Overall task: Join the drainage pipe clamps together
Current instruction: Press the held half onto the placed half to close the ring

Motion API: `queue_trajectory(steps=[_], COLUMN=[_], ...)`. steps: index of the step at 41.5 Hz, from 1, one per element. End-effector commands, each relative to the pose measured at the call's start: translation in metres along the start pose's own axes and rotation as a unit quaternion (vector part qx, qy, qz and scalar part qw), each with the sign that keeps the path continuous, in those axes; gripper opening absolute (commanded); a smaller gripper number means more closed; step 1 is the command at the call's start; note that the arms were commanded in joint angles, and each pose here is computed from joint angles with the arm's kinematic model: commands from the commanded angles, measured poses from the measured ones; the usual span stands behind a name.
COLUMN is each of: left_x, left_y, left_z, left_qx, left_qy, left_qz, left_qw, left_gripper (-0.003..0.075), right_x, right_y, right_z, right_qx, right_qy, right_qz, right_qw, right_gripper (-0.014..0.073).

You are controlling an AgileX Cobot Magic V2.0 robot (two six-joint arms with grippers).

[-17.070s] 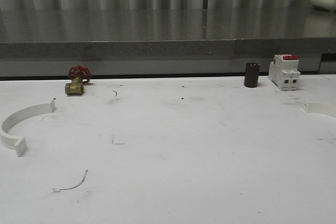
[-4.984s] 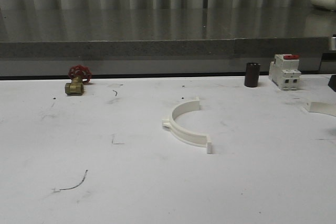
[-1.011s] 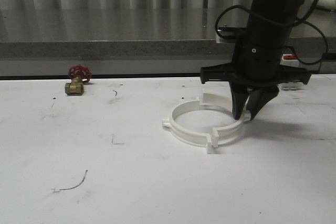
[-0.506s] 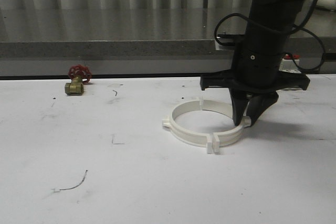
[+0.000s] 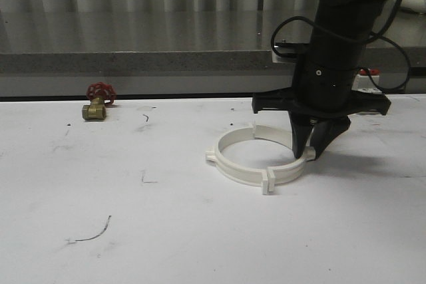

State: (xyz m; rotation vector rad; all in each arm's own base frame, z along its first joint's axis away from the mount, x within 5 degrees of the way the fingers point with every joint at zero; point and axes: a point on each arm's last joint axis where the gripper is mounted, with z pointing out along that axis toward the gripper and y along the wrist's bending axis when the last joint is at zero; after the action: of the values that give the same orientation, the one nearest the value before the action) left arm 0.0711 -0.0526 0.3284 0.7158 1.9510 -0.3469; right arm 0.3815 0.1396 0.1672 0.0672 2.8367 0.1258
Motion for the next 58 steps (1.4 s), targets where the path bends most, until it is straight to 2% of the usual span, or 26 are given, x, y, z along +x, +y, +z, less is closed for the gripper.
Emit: queue_trajectory(steps=[1, 43, 47, 54, 58], left_x=[-0.0136, -0.0136, -0.0136, -0.0136, -0.0136], left_y=[0.0001, 0.0001, 0.0001, 0.0001, 0.0001], left_z=[-0.0039, -0.0039, -0.0039, -0.0039, -0.0039], left_qx=[0.002, 0.002, 0.002, 0.002, 0.002], left_qy=[-0.047, -0.047, -0.047, -0.047, -0.047], left_qz=[-0.005, -0.005, -0.005, -0.005, -0.005], left_qw=[0.999, 0.999, 0.999, 0.999, 0.999], left_gripper=[0.0356, 0.0356, 0.0356, 0.0356, 0.0356], right_x=[-0.0117, -0.0110, -0.0110, -0.0110, -0.0113], right_y=[0.0042, 0.0047, 0.0047, 0.0047, 0.0049], right_z=[-0.0232, -0.0232, -0.0232, -0.0232, -0.0232], right_qx=[-0.021, -0.020, -0.020, -0.020, -0.021], right_qy=[-0.047, -0.044, -0.044, -0.044, -0.046], right_qz=[0.001, -0.002, -0.002, -0.002, -0.002], right_qw=[0.999, 0.999, 0.999, 0.999, 0.999], right_gripper=[0.0188, 0.0192, 0.0223, 0.0335, 0.0339])
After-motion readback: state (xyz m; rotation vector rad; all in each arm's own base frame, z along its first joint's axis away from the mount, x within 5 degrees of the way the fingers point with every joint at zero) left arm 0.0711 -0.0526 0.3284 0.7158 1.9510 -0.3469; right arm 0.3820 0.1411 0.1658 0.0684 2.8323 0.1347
